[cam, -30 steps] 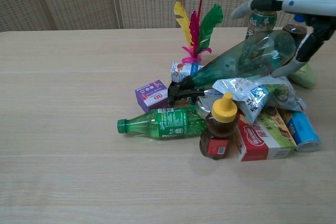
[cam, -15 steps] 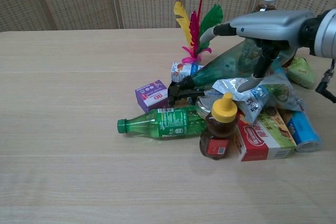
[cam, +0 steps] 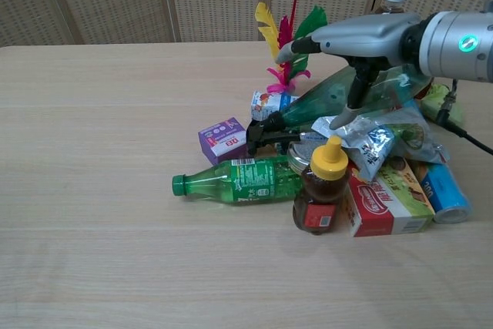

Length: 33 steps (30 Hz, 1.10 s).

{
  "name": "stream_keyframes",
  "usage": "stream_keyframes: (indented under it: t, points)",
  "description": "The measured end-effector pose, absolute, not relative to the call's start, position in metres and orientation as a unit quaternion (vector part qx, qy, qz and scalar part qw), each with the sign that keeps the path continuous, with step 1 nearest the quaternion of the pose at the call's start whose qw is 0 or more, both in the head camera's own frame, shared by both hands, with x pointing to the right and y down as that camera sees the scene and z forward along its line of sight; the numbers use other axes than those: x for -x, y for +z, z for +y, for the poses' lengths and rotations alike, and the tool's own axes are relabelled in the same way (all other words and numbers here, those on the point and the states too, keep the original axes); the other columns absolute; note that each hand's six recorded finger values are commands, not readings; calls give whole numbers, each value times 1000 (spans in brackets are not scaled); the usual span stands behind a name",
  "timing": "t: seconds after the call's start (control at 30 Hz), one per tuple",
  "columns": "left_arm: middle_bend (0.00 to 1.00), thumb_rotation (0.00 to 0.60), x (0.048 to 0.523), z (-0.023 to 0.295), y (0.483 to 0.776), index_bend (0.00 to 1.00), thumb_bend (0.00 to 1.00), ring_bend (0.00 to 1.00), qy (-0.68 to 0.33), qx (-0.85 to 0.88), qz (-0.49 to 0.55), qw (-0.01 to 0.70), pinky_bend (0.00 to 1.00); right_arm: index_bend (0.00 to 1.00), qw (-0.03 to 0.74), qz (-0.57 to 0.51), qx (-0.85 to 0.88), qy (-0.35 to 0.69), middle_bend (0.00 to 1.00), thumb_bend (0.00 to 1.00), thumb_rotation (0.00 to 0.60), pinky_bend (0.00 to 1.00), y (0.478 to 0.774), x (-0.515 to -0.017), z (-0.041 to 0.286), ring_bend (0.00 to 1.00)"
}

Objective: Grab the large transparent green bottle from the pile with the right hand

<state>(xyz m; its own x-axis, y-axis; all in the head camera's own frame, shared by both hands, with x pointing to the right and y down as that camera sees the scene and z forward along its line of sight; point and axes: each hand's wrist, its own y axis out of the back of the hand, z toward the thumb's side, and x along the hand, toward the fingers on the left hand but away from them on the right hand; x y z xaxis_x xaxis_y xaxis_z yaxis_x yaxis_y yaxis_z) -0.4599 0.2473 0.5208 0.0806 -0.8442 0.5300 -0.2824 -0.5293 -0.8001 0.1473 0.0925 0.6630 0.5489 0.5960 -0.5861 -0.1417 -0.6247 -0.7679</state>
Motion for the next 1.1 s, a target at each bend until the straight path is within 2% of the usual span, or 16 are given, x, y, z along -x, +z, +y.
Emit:
stream_keyframes:
  t: [0.47, 0.63, 0.73, 0.83, 0.9, 0.97, 1.1]
  points:
    - [0, 600, 469, 246, 525, 45, 322, 0, -545, 684, 415, 250, 0, 33, 400, -126, 776, 472, 93, 79, 600, 0, 695, -131, 86, 0]
    - [0, 600, 469, 246, 524, 46, 320, 0, -542, 686, 418, 247, 0, 61, 415, -113, 760, 488, 132, 85, 600, 0, 708, -134, 82, 0]
    - [0, 600, 470, 246, 522, 46, 322, 0, -540, 687, 421, 243, 0, 128, 433, -103, 745, 497, 229, 94, 600, 0, 713, -140, 82, 0]
    - [0, 600, 469, 246, 522, 46, 322, 0, -537, 689, 424, 240, 0, 276, 447, -105, 732, 503, 428, 101, 600, 0, 714, -146, 81, 8]
    - [0, 600, 467, 245, 522, 46, 320, 0, -535, 692, 422, 239, 0, 406, 453, -108, 725, 508, 592, 108, 600, 0, 713, -150, 80, 86]
    - [0, 600, 466, 245, 522, 45, 319, 0, -532, 694, 422, 238, 0, 487, 459, -112, 717, 514, 690, 111, 600, 0, 713, -155, 78, 198]
    - [0, 600, 464, 245, 523, 45, 319, 0, -529, 697, 423, 236, 0, 556, 460, -119, 706, 524, 766, 111, 600, 28, 711, -163, 76, 335]
